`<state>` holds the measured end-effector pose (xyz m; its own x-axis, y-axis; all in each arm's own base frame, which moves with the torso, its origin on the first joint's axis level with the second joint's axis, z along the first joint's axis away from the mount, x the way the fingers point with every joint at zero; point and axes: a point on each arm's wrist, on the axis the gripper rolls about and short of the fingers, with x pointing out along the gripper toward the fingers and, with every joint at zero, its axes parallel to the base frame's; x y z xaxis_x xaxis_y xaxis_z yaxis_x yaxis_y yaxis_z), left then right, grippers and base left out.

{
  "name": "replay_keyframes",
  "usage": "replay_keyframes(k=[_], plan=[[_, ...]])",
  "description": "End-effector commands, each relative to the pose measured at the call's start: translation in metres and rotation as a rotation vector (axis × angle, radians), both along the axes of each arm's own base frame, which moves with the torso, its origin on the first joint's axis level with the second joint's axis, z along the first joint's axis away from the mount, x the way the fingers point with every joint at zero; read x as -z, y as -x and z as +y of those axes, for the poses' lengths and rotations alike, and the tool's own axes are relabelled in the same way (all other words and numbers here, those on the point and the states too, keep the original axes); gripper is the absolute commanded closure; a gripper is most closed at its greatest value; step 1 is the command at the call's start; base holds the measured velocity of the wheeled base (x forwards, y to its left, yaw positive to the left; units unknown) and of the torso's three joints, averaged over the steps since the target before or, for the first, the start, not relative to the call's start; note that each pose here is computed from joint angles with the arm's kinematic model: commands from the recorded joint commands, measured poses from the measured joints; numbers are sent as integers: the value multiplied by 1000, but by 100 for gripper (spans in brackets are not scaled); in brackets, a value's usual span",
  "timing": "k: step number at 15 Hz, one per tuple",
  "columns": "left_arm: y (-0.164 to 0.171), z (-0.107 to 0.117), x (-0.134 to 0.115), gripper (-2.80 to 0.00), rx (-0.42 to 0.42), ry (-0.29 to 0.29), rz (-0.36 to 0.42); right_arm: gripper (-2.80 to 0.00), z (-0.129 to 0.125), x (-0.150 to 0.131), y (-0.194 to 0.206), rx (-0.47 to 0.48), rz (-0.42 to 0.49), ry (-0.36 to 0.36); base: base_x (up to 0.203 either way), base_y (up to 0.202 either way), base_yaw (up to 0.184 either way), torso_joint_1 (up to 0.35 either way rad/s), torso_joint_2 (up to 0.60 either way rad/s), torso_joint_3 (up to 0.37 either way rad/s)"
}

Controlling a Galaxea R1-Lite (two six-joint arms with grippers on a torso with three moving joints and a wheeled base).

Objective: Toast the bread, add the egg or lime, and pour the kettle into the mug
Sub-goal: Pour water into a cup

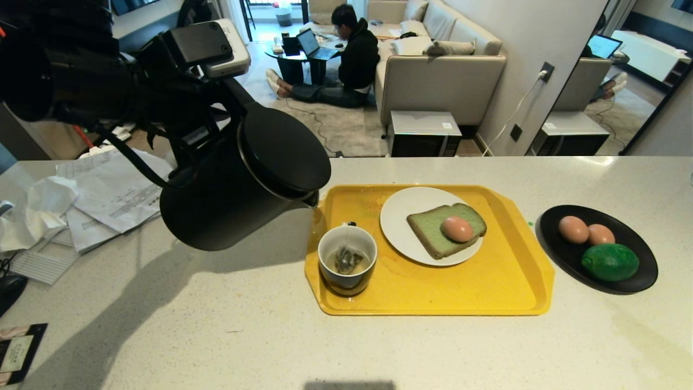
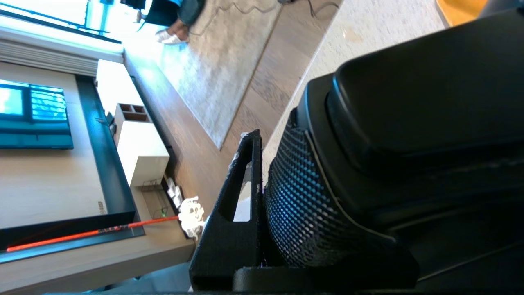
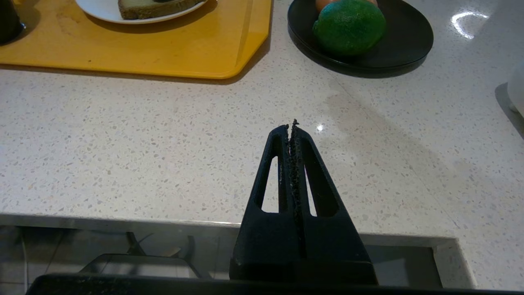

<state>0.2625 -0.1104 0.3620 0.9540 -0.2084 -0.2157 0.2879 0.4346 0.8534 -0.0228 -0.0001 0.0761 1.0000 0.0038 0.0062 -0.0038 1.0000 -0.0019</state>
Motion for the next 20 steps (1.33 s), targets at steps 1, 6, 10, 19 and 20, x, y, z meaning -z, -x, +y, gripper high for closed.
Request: replay_keyframes(k=[1, 6, 10, 19, 20], plan=[[4, 0, -1, 0, -5, -33, 23, 0, 0, 0, 0, -1, 0, 0, 0, 0, 0, 0, 0, 0], [10, -10, -5, 0, -39, -143, 58, 0, 0, 0, 0, -1, 2, 0, 0, 0, 0, 0, 0, 0], [1, -17, -3, 0, -27, -153, 59, 0, 0, 0, 0, -1, 1, 0, 0, 0, 0, 0, 0, 0], [-16, -37, 2, 0, 6, -173, 58, 0, 0, 0, 0, -1, 0, 0, 0, 0, 0, 0, 0, 0], [-16, -39, 3, 0, 9, -176, 62, 0, 0, 0, 0, -1, 0, 0, 0, 0, 0, 0, 0, 0]])
